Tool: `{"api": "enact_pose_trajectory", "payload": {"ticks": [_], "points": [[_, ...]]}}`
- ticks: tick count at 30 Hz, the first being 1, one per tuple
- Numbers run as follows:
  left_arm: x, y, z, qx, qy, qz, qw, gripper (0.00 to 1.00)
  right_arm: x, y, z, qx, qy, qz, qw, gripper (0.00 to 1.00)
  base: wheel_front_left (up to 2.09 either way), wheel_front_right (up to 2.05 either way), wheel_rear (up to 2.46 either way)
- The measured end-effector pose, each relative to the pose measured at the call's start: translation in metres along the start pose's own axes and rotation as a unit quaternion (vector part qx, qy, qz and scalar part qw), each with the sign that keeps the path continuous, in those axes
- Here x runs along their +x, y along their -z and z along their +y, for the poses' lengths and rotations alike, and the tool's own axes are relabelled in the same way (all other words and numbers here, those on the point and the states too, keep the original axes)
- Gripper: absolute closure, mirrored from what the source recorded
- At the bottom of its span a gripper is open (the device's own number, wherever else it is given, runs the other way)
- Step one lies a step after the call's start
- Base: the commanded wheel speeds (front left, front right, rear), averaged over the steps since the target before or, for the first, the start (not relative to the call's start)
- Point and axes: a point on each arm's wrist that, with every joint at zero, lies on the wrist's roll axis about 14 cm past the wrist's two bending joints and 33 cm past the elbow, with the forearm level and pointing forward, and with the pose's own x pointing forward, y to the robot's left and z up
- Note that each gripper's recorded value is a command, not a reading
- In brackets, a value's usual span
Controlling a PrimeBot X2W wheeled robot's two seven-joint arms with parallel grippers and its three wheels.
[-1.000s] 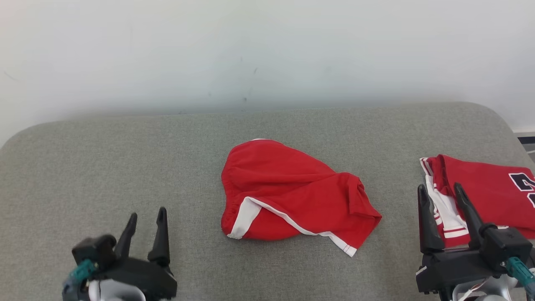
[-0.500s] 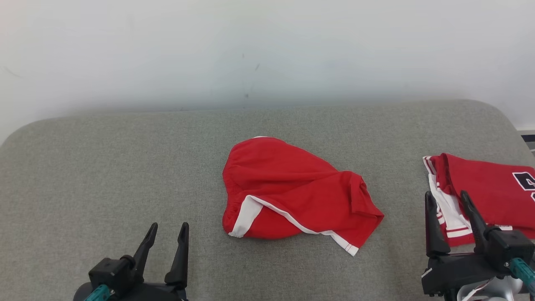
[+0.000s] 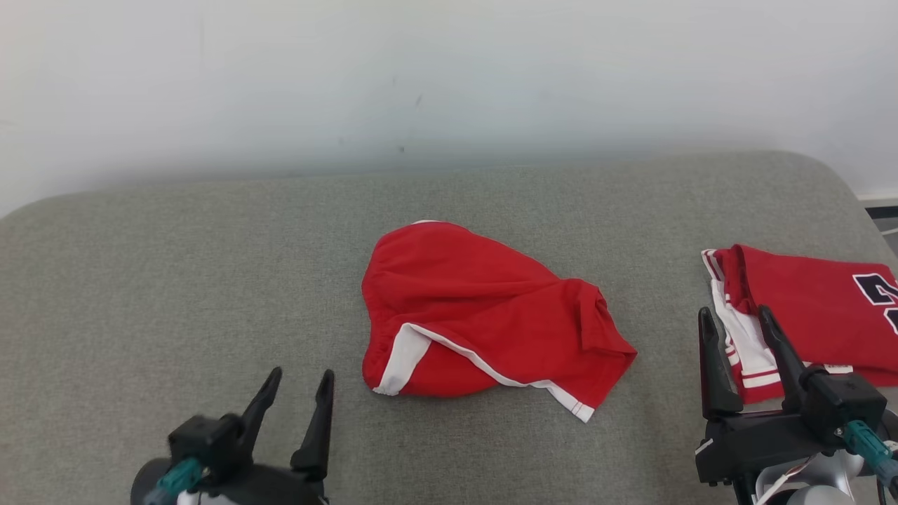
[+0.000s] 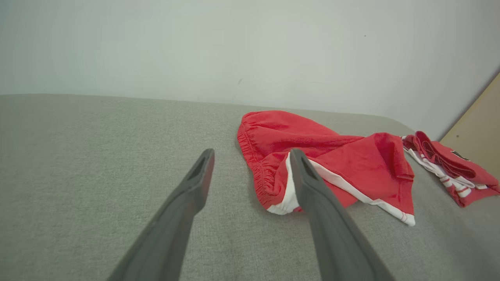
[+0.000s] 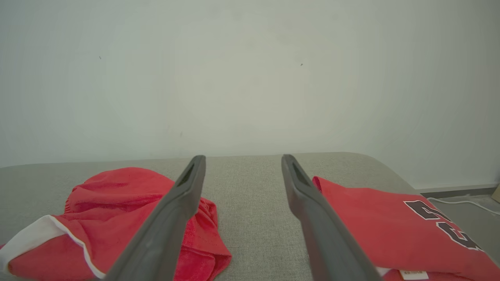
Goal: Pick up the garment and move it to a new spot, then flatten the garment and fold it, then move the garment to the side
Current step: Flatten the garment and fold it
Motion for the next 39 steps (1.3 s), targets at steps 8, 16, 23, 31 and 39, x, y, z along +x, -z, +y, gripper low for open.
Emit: {"api": "enact_pose_trajectory", "payload": {"ticks": [8,16,23,31,39], "points": [[0.043,0.007,-0.015,0.050,0.059,0.072,0.994,0.00,0.003,0.004,-0.005,-0.001,0.004,0.005,1.000,0.00,0.00,0.00,0.00],[0.070,0.045,-0.007,0.114,0.062,0.181,0.975,0.00,0.009,0.010,-0.011,-0.004,0.009,0.015,1.000,0.00,0.00,0.00,0.00],[0.081,0.074,-0.012,0.157,0.087,0.255,0.950,0.00,0.014,0.012,-0.018,-0.010,0.015,0.017,1.000,0.00,0.00,0.00,0.00],[0.064,0.106,-0.023,0.163,0.111,0.319,0.927,0.00,0.015,0.015,-0.020,-0.013,0.015,0.021,1.000,0.00,0.00,0.00,0.00],[0.070,0.100,-0.038,0.162,0.128,0.311,0.928,0.00,0.017,0.015,-0.015,-0.012,0.009,0.021,1.000,0.00,0.00,0.00,0.00]]}}
